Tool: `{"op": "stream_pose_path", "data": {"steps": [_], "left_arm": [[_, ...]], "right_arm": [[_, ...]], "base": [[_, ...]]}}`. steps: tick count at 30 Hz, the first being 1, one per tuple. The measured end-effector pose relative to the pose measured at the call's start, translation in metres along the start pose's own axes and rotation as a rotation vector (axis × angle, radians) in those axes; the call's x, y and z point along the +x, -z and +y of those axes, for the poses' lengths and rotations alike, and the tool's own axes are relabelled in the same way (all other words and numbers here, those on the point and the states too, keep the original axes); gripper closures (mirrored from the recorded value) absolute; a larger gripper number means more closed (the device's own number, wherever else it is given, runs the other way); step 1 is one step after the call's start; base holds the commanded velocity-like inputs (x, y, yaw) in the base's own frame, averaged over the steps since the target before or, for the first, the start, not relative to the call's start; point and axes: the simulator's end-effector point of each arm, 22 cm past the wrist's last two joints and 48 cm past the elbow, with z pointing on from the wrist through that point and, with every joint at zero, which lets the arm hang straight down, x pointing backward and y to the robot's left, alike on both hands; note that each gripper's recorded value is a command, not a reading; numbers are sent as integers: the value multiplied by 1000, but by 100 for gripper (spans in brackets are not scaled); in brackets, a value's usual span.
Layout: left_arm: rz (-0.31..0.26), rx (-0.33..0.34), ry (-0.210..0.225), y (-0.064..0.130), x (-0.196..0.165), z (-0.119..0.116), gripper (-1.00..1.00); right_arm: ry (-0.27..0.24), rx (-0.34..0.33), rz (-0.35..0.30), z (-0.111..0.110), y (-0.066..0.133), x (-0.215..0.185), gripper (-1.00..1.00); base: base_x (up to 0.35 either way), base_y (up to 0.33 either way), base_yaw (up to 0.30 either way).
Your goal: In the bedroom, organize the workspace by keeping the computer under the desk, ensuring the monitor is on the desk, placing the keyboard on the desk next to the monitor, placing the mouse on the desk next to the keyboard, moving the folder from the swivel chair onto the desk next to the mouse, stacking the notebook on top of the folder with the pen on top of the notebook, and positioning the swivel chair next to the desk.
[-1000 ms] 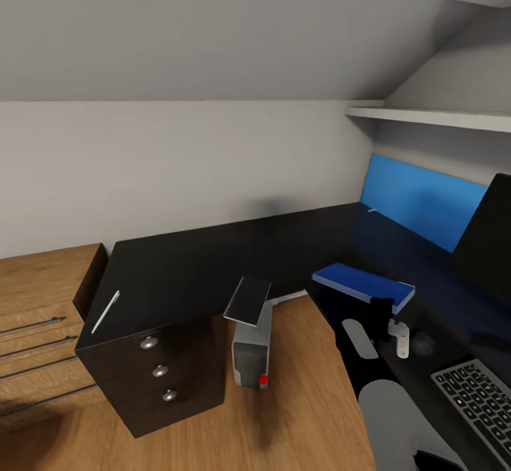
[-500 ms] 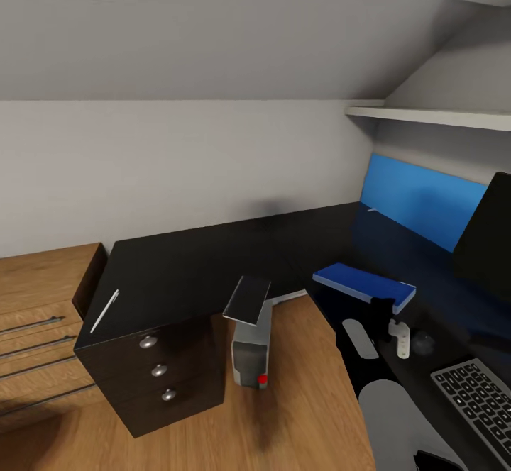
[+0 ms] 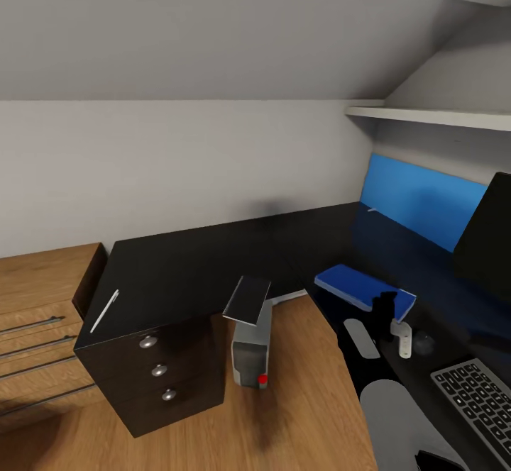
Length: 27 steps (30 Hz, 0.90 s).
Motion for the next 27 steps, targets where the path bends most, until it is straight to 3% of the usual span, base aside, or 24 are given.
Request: {"op": "stream_pose_path", "data": {"steps": [27], "left_arm": [[0,6,0,0,0,-1,-100]], "right_arm": [[1,-1,0,0,0,0,-100]], "base": [[-32,-7,0]]}}
